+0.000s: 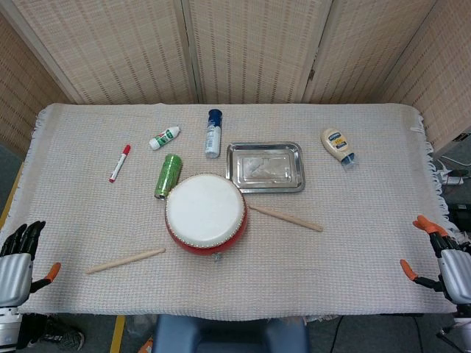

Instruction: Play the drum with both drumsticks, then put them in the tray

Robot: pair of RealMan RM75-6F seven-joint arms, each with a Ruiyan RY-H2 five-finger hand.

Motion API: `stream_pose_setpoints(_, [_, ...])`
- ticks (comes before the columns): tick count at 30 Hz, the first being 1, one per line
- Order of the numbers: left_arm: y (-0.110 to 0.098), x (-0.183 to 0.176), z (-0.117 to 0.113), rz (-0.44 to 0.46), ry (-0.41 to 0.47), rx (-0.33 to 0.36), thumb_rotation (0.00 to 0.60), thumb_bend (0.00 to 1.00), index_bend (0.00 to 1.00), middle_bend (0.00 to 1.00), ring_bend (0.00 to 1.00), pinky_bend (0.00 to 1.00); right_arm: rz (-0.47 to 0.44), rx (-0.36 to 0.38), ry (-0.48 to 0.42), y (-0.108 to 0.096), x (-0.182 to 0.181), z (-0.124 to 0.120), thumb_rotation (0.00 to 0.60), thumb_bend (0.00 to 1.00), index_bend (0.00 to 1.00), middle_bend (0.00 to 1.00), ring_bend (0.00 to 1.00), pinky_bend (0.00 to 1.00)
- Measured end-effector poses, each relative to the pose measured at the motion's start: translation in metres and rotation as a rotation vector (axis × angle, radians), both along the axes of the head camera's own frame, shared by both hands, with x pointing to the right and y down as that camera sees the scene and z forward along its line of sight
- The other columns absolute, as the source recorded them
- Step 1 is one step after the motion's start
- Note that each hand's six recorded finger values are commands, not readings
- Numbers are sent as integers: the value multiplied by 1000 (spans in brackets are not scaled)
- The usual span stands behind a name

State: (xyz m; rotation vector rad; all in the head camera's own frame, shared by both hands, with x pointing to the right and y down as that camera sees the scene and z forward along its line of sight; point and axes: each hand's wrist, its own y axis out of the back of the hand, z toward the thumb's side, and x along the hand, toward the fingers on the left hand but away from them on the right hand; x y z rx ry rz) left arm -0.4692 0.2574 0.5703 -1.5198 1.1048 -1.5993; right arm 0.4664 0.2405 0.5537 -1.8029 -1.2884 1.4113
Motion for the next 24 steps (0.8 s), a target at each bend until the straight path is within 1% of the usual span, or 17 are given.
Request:
stream_pose_setpoints(4, [7, -3, -6, -8, 3, -2, 600, 297, 32, 64, 20, 115, -7, 19, -2, 3, 0, -7, 481, 273, 32, 152, 35, 202])
stream_pose_setpoints(9, [11, -3, -9, -16, 37, -25, 600, 301, 76, 92, 36, 116, -21, 46, -6, 3, -1, -16, 483, 273, 32, 152, 36, 202])
stream_pose_setpoints(12, [10, 4, -6, 1, 60, -43, 600, 330, 190, 125, 63, 117, -30, 61, -11, 2, -1, -20, 482, 273, 32, 152, 35, 202])
stream_pose_setpoints(14, [8, 11, -1, 15, 84, -59, 600, 351, 238, 148, 82, 122, -36, 67, -11, 1, -1, -22, 483, 273, 32, 152, 35, 202])
stream_pose_setpoints(18, [5, 27, 13, 46, 138, -111, 600, 376, 288, 198, 114, 133, -57, 77, -9, -4, -3, -25, 483, 273, 32, 152, 35, 202])
stream_pose_setpoints(22, [1, 51, 33, 83, 199, -183, 600, 385, 326, 205, 119, 138, -65, 73, -11, -7, -5, -24, 482, 273, 32, 152, 36, 202])
stream_pose_setpoints(24, [0, 62, 41, 91, 221, -215, 600, 384, 327, 203, 116, 138, -68, 64, -13, -9, -5, -22, 482, 273, 32, 152, 36, 202])
